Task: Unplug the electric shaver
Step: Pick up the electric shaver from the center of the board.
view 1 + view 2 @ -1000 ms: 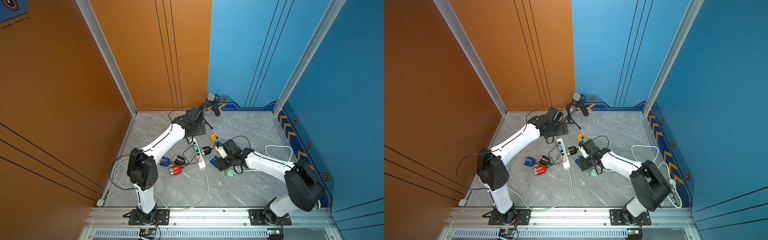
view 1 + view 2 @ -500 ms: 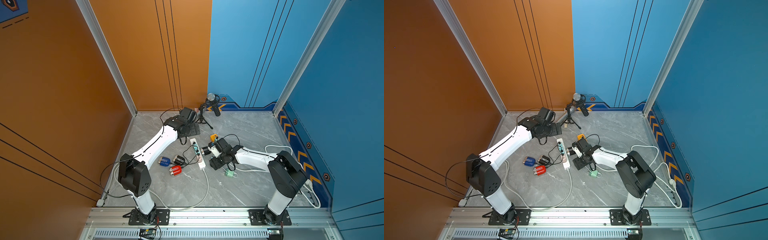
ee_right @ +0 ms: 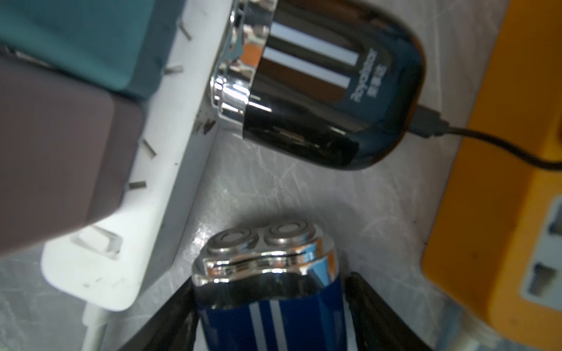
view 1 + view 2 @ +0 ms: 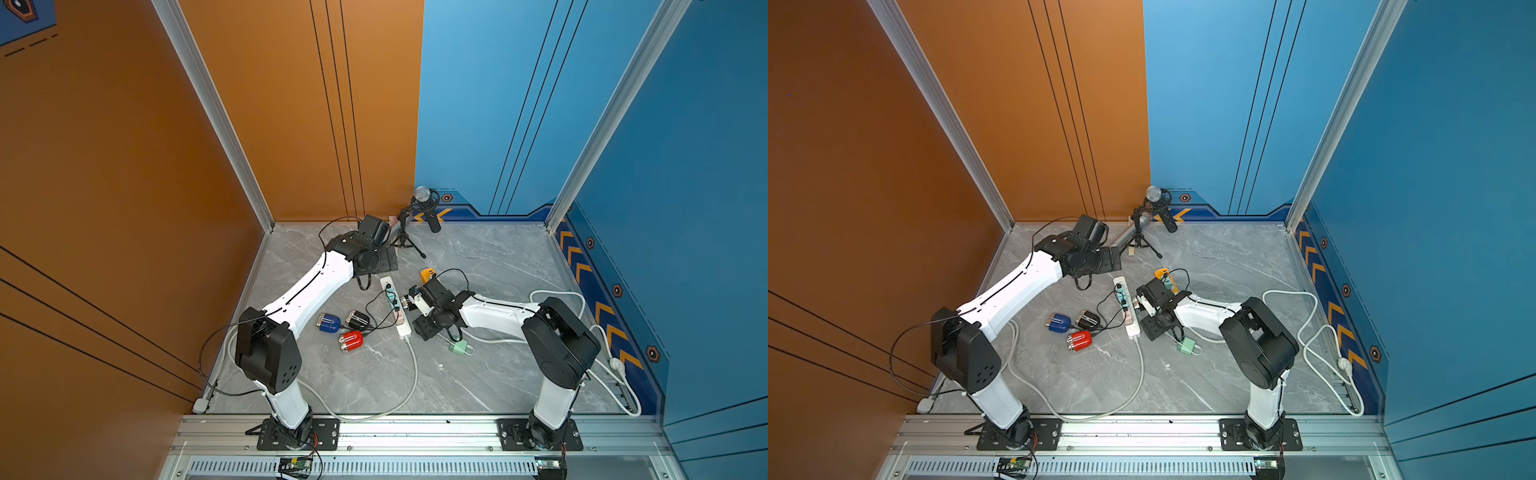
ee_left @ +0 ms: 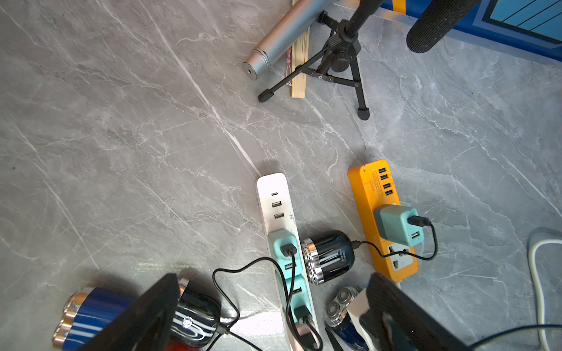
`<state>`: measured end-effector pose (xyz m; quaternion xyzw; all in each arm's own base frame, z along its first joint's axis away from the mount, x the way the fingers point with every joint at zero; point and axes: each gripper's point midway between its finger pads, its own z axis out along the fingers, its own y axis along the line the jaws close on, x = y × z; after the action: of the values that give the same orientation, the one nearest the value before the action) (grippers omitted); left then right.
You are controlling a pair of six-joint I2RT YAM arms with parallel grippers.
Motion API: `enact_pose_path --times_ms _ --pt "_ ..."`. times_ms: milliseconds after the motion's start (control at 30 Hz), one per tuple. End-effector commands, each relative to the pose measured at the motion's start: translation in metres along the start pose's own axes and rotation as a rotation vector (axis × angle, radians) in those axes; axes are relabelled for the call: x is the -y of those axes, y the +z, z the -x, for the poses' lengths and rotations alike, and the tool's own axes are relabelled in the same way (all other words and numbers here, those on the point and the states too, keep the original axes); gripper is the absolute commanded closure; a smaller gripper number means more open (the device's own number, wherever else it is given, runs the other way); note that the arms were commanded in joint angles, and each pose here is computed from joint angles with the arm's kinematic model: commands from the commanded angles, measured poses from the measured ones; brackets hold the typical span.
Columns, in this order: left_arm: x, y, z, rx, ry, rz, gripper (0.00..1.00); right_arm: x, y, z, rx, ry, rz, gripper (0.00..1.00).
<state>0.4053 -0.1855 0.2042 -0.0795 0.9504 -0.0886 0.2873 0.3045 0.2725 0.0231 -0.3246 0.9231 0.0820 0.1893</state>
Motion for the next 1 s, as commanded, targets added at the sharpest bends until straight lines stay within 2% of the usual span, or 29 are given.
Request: enact_pose_path --times_ms 0,267,600,733,967 --pt "-0.004 -0.003 -0.002 -0.013 0.017 -0.009 0.01 0.004 0.010 -0.006 -0.037 0.006 -0.024 0.24" --pt "-0.003 -0.002 -0.002 -0.019 0.028 -0.018 0.01 0.000 0.014 -0.012 -0.064 -0.012 0.004 0.28" --pt "0.005 0.002 -0.004 -0.040 0.042 -0.047 0.02 0.007 -0.005 0.004 0.000 0.006 -0.027 0.41" --pt "0.015 0.002 -0.005 -0.042 0.065 -0.095 0.02 0.014 -0.028 0.016 0.068 0.090 -0.050 0.44" --pt "0.051 0.001 -0.013 -0.027 0.110 -0.311 0.06 0.054 -0.073 0.015 0.203 0.348 -0.115 0.46"
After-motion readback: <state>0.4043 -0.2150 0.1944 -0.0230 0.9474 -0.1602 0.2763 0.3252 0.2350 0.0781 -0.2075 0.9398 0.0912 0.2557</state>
